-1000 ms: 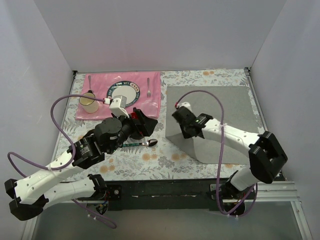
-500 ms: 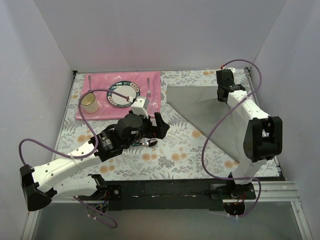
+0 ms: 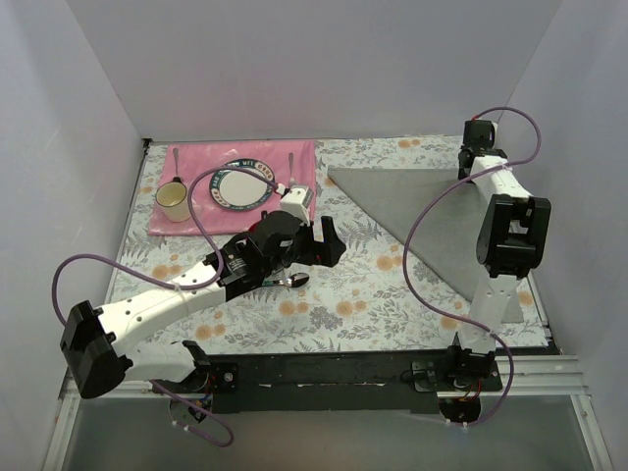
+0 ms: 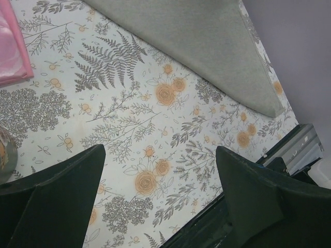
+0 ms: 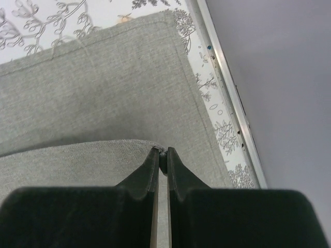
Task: Fold the napkin, place the utensils inside, and roll it up
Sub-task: Fold the napkin
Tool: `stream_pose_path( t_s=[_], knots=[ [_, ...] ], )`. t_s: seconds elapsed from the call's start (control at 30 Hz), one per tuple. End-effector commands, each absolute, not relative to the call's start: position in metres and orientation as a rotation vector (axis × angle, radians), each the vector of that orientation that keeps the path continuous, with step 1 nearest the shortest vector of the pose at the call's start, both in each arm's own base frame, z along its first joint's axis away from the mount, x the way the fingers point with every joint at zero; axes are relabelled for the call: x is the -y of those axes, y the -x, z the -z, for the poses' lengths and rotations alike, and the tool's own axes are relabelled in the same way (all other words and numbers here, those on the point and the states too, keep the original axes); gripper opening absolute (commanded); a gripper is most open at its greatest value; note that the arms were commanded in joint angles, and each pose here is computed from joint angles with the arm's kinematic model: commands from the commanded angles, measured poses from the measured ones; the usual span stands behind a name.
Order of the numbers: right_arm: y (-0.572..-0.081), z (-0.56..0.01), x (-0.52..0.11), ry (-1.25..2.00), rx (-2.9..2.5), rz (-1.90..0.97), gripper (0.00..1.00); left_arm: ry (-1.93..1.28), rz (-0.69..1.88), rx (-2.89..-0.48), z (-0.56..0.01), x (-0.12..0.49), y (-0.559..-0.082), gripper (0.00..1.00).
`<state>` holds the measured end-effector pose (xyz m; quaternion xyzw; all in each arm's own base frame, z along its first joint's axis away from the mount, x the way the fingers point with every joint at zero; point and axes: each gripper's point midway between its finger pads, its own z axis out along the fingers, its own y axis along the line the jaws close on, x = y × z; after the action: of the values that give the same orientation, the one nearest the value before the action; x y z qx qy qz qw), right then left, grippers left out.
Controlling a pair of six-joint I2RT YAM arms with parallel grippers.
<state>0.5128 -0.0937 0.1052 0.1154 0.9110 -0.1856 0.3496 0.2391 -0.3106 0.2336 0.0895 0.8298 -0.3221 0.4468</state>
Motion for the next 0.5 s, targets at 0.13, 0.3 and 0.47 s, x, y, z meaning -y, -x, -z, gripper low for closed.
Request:
stream_pose_path(
  t_s=[0.13,0.3,0.47],
  knots=[
    [-0.562,-0.121,0.111,-0.308,-2.238,0.442,0.01,-0.243,0.852,-2.034,-0.241,0.32,-0.25,0.88],
    [-0.576,-0.11,0.12,-0.325,-2.247,0.425,0.01,-0.239,0.844,-2.05,-0.236,0.322,-0.254,0.88],
    [-0.584,-0.102,0.128,-0.354,-2.249,0.403,0.01,-0.227,0.846,-2.055,-0.233,0.323,-0.258,0.88]
  ],
)
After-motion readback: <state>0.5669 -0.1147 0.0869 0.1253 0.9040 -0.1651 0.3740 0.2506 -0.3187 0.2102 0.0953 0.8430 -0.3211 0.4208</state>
